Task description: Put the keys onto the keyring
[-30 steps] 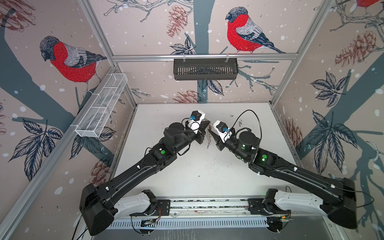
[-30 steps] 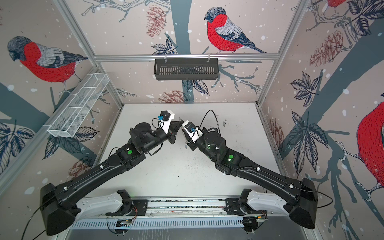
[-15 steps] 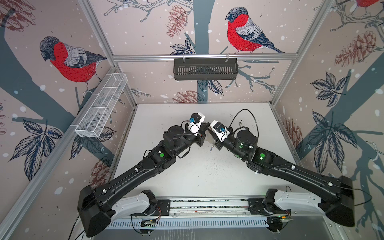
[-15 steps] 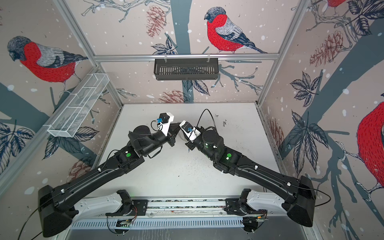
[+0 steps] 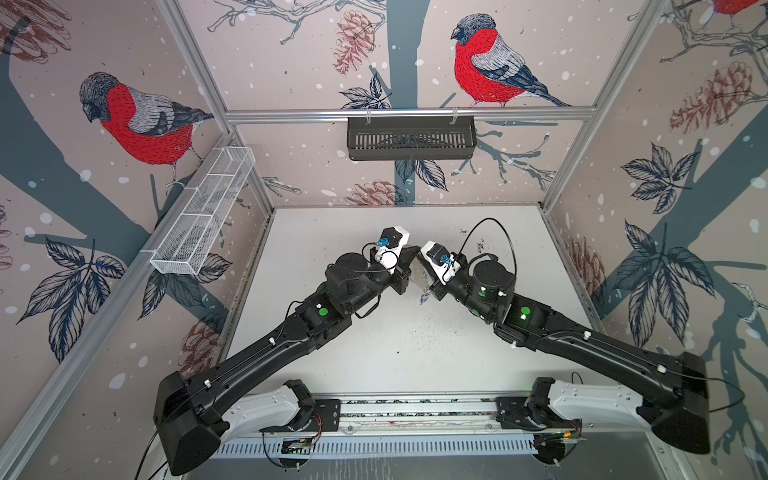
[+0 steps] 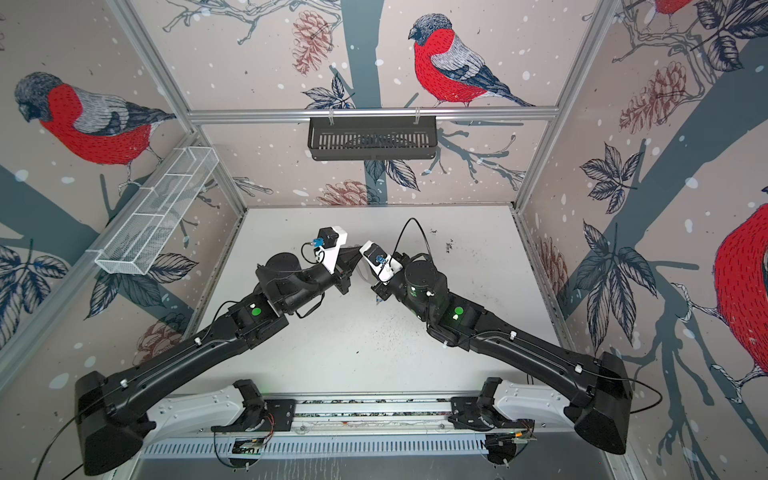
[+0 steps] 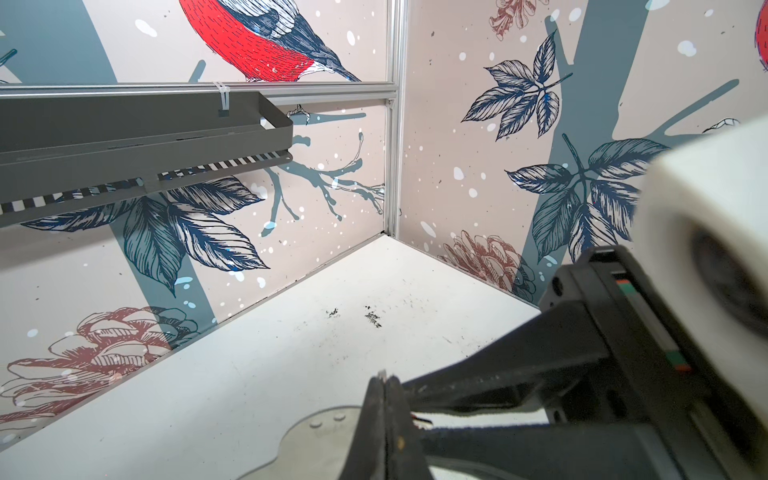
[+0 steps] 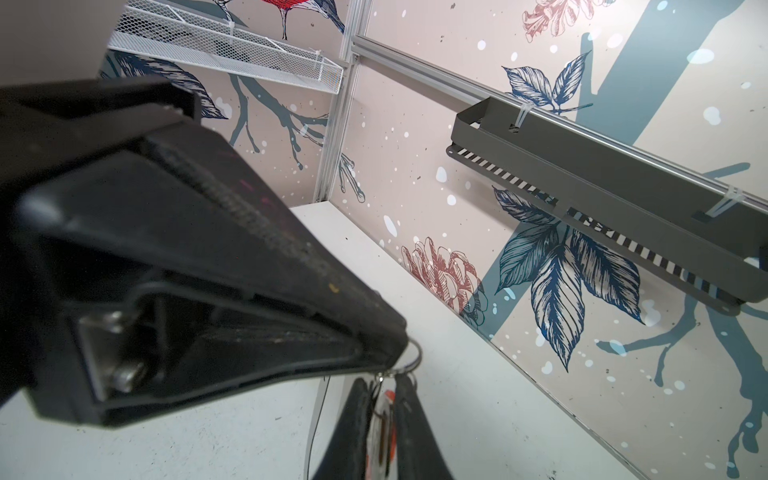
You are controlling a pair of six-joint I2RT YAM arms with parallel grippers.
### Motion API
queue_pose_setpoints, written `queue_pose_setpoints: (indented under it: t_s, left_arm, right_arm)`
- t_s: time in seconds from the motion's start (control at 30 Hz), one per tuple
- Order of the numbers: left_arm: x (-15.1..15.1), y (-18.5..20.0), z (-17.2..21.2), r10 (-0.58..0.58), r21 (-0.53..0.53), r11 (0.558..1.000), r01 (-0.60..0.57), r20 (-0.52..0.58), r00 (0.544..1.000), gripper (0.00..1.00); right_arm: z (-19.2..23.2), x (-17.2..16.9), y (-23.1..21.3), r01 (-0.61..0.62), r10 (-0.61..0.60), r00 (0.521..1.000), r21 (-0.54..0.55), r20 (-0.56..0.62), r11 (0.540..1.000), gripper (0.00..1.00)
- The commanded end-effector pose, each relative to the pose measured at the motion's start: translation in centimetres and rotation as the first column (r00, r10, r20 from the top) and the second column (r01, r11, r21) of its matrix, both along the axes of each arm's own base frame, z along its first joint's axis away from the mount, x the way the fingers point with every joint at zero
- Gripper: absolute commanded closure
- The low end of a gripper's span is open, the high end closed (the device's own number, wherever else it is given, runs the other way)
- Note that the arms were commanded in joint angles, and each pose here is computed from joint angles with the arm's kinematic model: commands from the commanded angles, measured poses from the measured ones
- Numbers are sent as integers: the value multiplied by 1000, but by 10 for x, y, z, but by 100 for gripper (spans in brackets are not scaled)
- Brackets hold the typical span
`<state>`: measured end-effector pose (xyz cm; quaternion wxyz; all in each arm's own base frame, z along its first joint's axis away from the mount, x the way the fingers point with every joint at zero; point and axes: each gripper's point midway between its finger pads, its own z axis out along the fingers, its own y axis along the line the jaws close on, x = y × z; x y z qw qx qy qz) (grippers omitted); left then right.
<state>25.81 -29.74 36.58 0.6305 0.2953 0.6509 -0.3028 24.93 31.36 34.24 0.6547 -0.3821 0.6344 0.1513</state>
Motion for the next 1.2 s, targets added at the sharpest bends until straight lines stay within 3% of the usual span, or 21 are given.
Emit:
queue_pose_setpoints:
  t_s: [0.0,0.4,0.73,0.9,1.17]
  left_arm:
    - [-6,-1,21,-21,-56,998,25,61,998,100]
    - [-7,-2,21,-26,-52,998,29,62,998,100]
    - [-8,-2,22,-30,-55,998,34,67,997,100]
    - [-9,-2,23,-34,-56,998,38,69,997,100]
    - [-10,-2,22,-37,-61,997,41,71,997,100]
  right_arm:
    - [0,4,-6,36,-36,999,-9,5,999,87]
    - [2,5,-12,59,-59,998,0,6,998,94]
    - [5,6,-17,58,-58,998,11,7,998,93]
    - [3,2,-13,20,-20,1000,4,1,1000,99]
    - [-1,-14,-2,-100,100,995,-20,-1,995,100]
